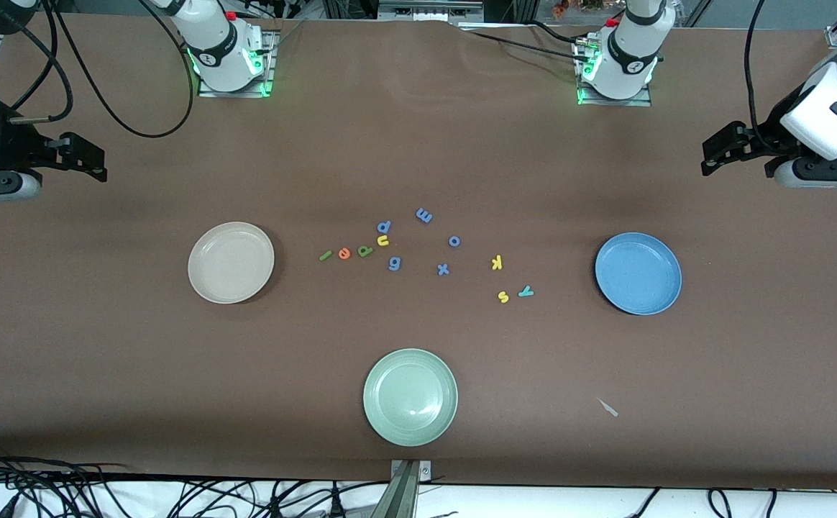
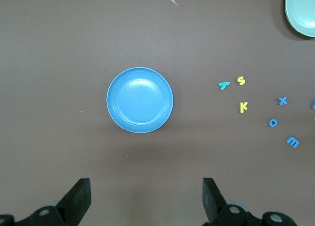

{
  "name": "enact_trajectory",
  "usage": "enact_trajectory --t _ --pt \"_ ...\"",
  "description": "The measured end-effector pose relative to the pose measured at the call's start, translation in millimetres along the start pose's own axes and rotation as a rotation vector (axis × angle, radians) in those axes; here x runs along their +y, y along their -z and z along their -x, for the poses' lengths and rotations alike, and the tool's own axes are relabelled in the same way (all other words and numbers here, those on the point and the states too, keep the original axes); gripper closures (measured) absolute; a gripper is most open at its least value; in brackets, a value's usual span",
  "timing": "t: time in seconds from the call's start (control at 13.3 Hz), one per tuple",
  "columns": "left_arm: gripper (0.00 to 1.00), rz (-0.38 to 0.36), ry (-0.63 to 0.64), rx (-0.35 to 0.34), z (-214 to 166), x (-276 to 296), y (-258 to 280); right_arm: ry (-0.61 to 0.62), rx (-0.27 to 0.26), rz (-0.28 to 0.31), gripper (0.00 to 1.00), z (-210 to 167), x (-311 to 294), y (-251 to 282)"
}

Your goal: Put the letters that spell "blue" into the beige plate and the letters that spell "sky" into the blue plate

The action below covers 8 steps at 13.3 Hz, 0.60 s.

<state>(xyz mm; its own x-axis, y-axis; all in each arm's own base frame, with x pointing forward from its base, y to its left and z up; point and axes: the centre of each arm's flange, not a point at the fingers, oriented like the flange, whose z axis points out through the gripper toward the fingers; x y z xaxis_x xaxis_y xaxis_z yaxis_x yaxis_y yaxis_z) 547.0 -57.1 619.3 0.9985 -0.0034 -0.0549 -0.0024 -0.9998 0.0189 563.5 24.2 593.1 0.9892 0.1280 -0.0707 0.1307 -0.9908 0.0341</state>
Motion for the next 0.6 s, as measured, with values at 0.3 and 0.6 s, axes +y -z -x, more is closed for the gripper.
enact_trajectory --t 0.3,0.6 --pt "0.00 0.000 -0.001 0.001 -1.6 0.1 0.2 0.000 0.000 0.000 0.00 0.0 0.0 0.0" --pt "0.00 0.001 -0.001 0.001 -2.0 0.1 0.0 0.000 0.000 0.000 0.00 0.0 0.0 0.0"
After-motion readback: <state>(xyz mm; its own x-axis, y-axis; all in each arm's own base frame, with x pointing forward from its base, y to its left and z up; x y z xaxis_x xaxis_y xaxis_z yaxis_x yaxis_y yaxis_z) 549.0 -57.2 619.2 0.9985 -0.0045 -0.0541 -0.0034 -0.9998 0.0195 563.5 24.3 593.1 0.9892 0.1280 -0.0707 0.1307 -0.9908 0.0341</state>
